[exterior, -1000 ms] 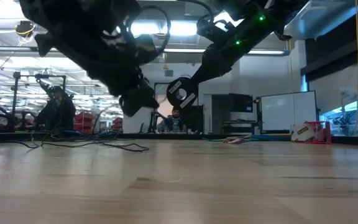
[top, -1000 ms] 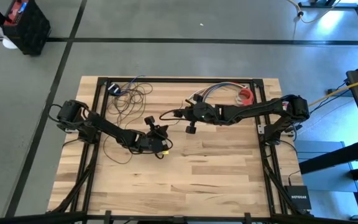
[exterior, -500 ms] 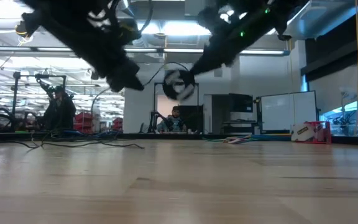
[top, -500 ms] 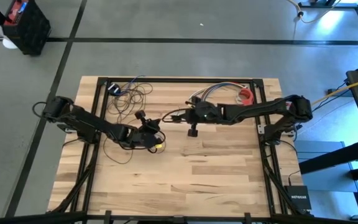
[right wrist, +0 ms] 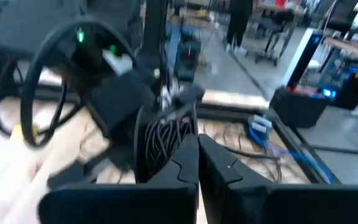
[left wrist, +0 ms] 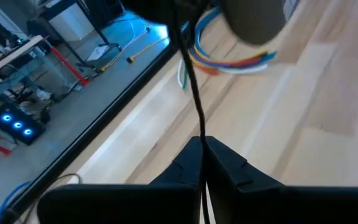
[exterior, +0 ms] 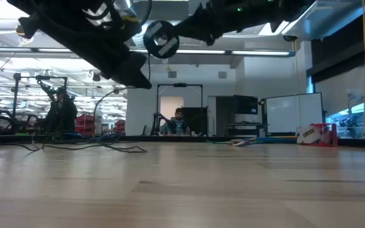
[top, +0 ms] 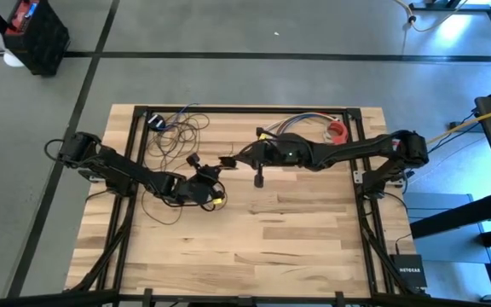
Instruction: Coiling cords
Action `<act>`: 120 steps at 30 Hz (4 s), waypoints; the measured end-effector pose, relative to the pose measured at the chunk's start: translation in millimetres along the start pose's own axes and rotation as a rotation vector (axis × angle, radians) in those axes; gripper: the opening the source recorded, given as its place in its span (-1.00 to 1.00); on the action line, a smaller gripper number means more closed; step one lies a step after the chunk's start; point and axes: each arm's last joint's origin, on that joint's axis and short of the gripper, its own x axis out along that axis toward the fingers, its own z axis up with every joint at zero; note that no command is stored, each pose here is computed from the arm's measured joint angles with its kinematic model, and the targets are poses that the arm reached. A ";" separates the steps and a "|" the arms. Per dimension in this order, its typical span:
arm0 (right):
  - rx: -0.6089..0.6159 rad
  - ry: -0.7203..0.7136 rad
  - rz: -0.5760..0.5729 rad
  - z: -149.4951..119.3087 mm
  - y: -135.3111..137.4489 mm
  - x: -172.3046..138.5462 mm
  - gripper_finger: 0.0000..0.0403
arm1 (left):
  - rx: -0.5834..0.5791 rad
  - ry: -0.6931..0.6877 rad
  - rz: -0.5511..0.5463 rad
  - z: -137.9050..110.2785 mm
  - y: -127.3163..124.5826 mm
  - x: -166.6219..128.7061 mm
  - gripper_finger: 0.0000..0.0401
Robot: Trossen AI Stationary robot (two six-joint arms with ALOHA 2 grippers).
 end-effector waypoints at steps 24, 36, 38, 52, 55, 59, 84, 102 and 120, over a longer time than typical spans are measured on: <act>0.014 -0.109 -0.177 -19.0 -2.4 27.1 -0.99 | -0.334 -0.171 -0.018 26.7 2.7 2.9 -0.92; -0.082 -0.006 -0.242 -35.8 -2.8 33.7 -0.99 | -0.505 -0.176 -0.044 28.0 2.1 2.4 -0.85; -0.088 0.021 -0.235 -40.5 -2.4 34.4 -0.99 | -0.502 -0.174 -0.053 28.2 2.2 2.3 -0.76; -0.145 0.170 -0.185 -53.5 0.8 33.4 -0.99 | -0.052 0.060 -0.064 -11.5 -8.0 -13.2 -0.20; -0.149 0.248 -0.156 -61.1 2.4 32.2 -0.99 | -0.013 0.093 -0.068 -18.1 -9.2 -18.4 -0.22; -0.120 0.326 -0.103 -70.8 5.1 31.3 -0.99 | -0.025 0.093 -0.070 -18.3 -9.7 -19.3 -0.24; -0.126 0.658 0.140 -104.1 63.4 20.2 -0.04 | 0.303 0.126 -0.277 -30.6 -42.9 -21.3 -0.25; -0.211 0.568 -0.056 -121.5 102.9 36.1 -0.04 | 0.624 0.075 -0.260 -29.4 -48.1 -28.2 -0.25; -0.359 0.530 -0.155 -116.5 96.6 39.8 -0.04 | 0.143 0.152 -0.657 19.4 -14.4 -83.2 -0.25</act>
